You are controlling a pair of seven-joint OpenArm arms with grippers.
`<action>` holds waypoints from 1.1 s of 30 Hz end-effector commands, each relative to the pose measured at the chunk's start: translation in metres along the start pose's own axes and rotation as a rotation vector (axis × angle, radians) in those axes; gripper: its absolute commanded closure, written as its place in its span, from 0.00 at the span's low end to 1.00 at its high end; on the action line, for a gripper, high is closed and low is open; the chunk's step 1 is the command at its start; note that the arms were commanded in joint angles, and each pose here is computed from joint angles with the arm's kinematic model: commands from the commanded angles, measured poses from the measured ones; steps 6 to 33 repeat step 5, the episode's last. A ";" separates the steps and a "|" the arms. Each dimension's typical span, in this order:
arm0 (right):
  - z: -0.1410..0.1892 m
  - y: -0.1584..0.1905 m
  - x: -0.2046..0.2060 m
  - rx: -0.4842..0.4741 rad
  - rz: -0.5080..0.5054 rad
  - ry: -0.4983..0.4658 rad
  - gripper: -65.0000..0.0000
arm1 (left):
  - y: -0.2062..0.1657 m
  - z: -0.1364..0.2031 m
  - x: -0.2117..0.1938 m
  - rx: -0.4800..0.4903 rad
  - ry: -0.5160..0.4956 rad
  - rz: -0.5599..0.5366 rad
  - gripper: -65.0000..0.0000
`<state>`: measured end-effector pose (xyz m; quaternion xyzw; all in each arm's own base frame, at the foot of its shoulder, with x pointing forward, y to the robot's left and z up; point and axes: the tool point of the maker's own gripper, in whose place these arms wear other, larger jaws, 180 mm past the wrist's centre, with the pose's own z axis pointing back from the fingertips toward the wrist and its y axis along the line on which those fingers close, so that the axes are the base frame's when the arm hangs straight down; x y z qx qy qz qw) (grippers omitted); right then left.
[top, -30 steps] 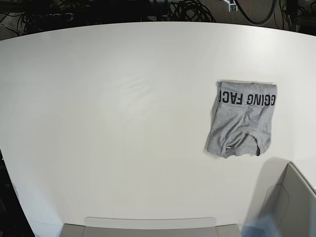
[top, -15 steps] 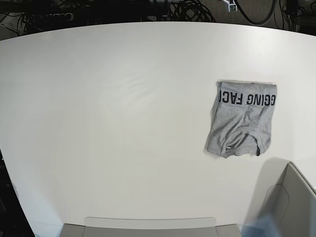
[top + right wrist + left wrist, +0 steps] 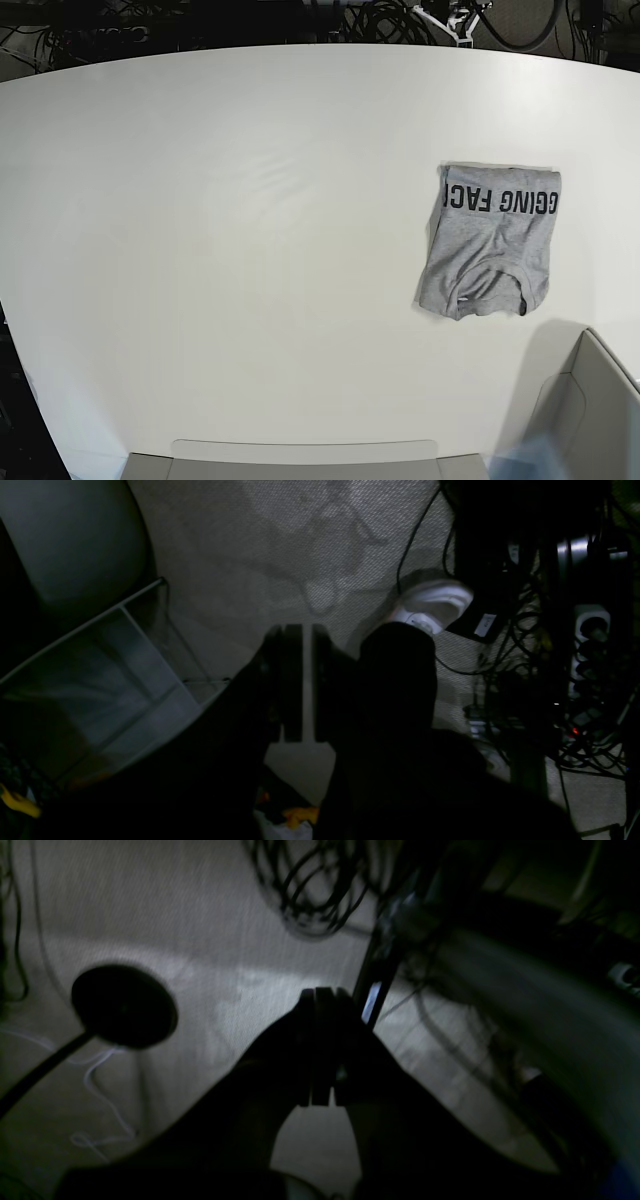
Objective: Fold the T-shirt properly
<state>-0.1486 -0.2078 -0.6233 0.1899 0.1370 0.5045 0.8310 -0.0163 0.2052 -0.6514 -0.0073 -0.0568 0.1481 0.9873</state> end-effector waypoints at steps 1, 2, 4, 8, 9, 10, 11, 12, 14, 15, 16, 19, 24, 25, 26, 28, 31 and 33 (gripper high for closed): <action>0.001 0.004 -0.009 0.012 -0.010 0.012 0.95 | 0.001 0.000 -0.002 0.002 0.009 -0.001 1.00; 0.001 0.004 -0.009 0.012 -0.010 0.012 0.95 | -0.002 -0.001 0.003 -0.003 0.000 0.000 1.00; 0.000 0.006 -0.004 0.016 -0.008 0.004 0.95 | -0.003 -0.001 0.008 -0.005 -0.007 0.000 1.00; -0.002 0.007 -0.001 0.019 -0.006 -0.001 0.95 | -0.005 -0.002 0.010 -0.008 -0.011 0.000 1.00; -0.002 0.007 -0.001 0.019 -0.006 -0.001 0.95 | -0.005 -0.002 0.010 -0.008 -0.011 0.000 1.00; -0.002 0.007 -0.001 0.019 -0.006 -0.001 0.95 | -0.005 -0.002 0.010 -0.008 -0.011 0.000 1.00; -0.002 0.007 -0.001 0.019 -0.006 -0.001 0.95 | -0.005 -0.002 0.010 -0.008 -0.011 0.000 1.00; -0.002 0.007 -0.001 0.019 -0.006 -0.001 0.95 | -0.005 -0.002 0.010 -0.008 -0.011 0.000 1.00; -0.002 0.007 -0.001 0.019 -0.006 -0.001 0.95 | -0.005 -0.002 0.010 -0.008 -0.011 0.000 1.00; -0.002 0.007 -0.001 0.019 -0.006 -0.001 0.95 | -0.005 -0.002 0.010 -0.008 -0.011 0.000 1.00; -0.002 0.007 -0.001 0.019 -0.006 -0.001 0.95 | -0.005 -0.002 0.010 -0.008 -0.011 0.000 1.00; -0.002 0.007 -0.001 0.019 -0.006 -0.001 0.95 | -0.005 -0.002 0.010 -0.008 -0.011 0.000 1.00; -0.002 0.007 -0.001 0.019 -0.006 -0.001 0.95 | -0.005 -0.002 0.010 -0.008 -0.011 0.000 1.00; -0.002 0.007 -0.001 0.019 -0.006 -0.001 0.95 | -0.005 -0.002 0.010 -0.008 -0.011 0.000 1.00; -0.002 0.007 -0.001 0.019 -0.006 -0.001 0.95 | -0.005 -0.002 0.010 -0.008 -0.011 0.000 1.00; -0.002 0.007 -0.001 0.019 -0.006 -0.001 0.95 | -0.005 -0.002 0.010 -0.008 -0.011 0.000 1.00; -0.002 0.007 -0.001 0.019 -0.006 -0.001 0.95 | -0.005 -0.002 0.010 -0.008 -0.011 0.000 1.00; -0.002 0.007 -0.001 0.019 -0.006 -0.001 0.95 | -0.005 -0.002 0.010 -0.008 -0.011 0.000 1.00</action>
